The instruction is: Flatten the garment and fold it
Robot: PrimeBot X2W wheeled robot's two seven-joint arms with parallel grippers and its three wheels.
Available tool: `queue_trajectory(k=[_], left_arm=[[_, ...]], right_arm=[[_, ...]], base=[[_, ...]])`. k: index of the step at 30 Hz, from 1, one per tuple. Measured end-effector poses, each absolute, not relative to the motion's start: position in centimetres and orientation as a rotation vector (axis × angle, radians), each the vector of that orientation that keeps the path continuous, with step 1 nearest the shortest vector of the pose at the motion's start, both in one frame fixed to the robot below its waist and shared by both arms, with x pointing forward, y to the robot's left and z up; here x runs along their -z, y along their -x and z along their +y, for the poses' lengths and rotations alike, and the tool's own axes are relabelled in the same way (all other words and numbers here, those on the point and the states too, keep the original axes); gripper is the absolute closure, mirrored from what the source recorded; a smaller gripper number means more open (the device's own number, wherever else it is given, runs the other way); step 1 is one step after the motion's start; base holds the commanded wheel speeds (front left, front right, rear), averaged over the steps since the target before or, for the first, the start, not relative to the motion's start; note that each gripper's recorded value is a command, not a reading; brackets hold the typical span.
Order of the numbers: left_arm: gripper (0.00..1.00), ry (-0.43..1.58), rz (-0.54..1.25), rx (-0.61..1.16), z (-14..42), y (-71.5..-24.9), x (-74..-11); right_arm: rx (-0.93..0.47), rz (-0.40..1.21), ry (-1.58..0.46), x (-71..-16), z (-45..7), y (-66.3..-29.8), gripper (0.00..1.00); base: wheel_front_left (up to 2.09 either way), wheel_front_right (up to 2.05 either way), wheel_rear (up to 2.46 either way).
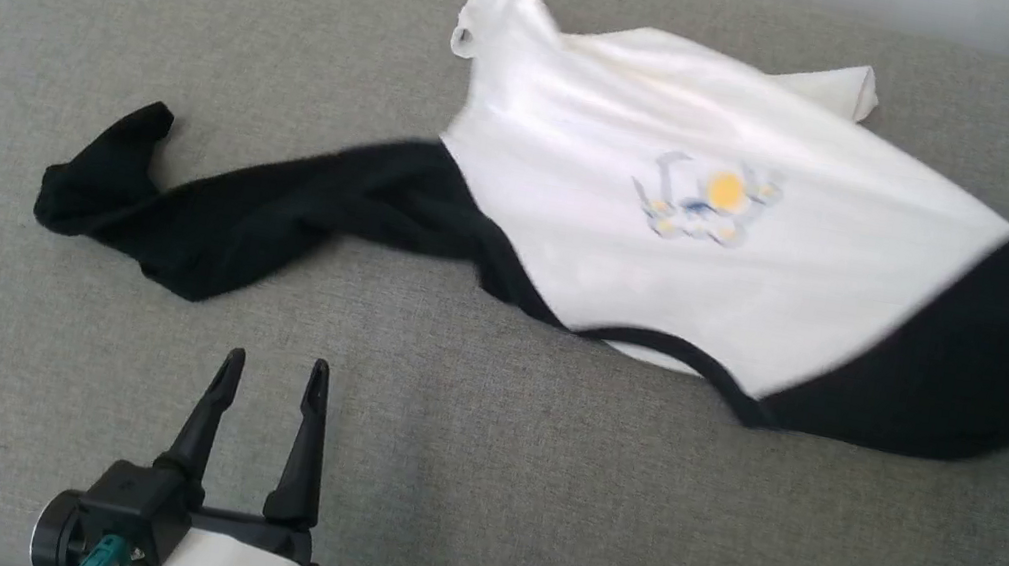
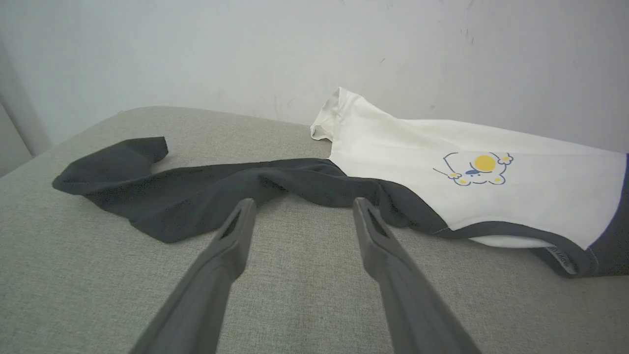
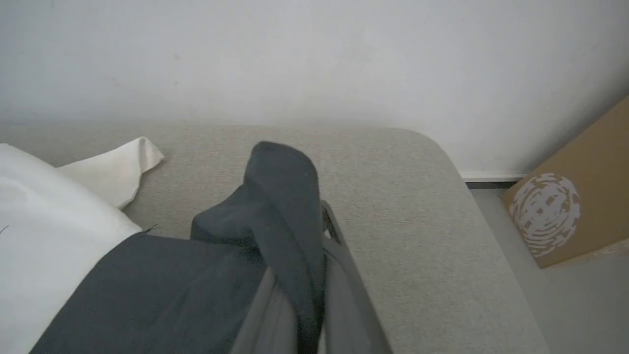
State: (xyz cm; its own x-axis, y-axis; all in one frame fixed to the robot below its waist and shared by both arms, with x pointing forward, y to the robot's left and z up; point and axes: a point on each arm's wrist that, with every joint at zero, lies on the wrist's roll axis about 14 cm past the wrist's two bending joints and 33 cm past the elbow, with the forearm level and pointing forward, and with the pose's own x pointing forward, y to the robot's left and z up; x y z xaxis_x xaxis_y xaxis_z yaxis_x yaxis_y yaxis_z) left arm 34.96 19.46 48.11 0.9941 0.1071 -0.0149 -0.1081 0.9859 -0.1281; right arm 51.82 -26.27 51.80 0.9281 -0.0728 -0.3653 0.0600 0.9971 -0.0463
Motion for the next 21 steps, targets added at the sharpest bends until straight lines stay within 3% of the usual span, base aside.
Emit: queue_trajectory(k=[5,6,7,8,15,21], left_arm=[[0.0,0.129,0.029,-0.107,19.5,-35.0,-47.4],[0.0,0.129,0.036,-0.105,19.5,-35.1,-47.2],[0.0,0.129,0.043,-0.1,19.4,-35.1,-47.0],[0.0,0.129,0.049,-0.099,19.4,-35.1,-46.8],[0.0,0.126,0.082,-0.103,19.8,-35.1,-45.7],[0.0,0.131,0.079,-0.086,19.3,-35.3,-45.8]], right_arm=[[0.249,0.339,0.128,-51.1,-31.8,-50.2,0.98],[0.265,0.344,0.163,-50.6,-32.3,-49.9,0.73],[0.279,0.354,0.161,-49.7,-32.6,-49.7,0.3],[0.292,0.376,0.142,-48.5,-32.7,-49.4,0.0],[0.278,0.477,0.068,-43.6,-30.5,-49.2,0.0],[0.269,0.293,0.067,-49.1,-30.1,-51.1,0.0]], base=[[0.0,0.0,0.0],[0.0,0.0,0.0],[0.0,0.0,0.0],[0.0,0.0,0.0],[0.0,0.0,0.0],[0.0,0.0,0.0]])
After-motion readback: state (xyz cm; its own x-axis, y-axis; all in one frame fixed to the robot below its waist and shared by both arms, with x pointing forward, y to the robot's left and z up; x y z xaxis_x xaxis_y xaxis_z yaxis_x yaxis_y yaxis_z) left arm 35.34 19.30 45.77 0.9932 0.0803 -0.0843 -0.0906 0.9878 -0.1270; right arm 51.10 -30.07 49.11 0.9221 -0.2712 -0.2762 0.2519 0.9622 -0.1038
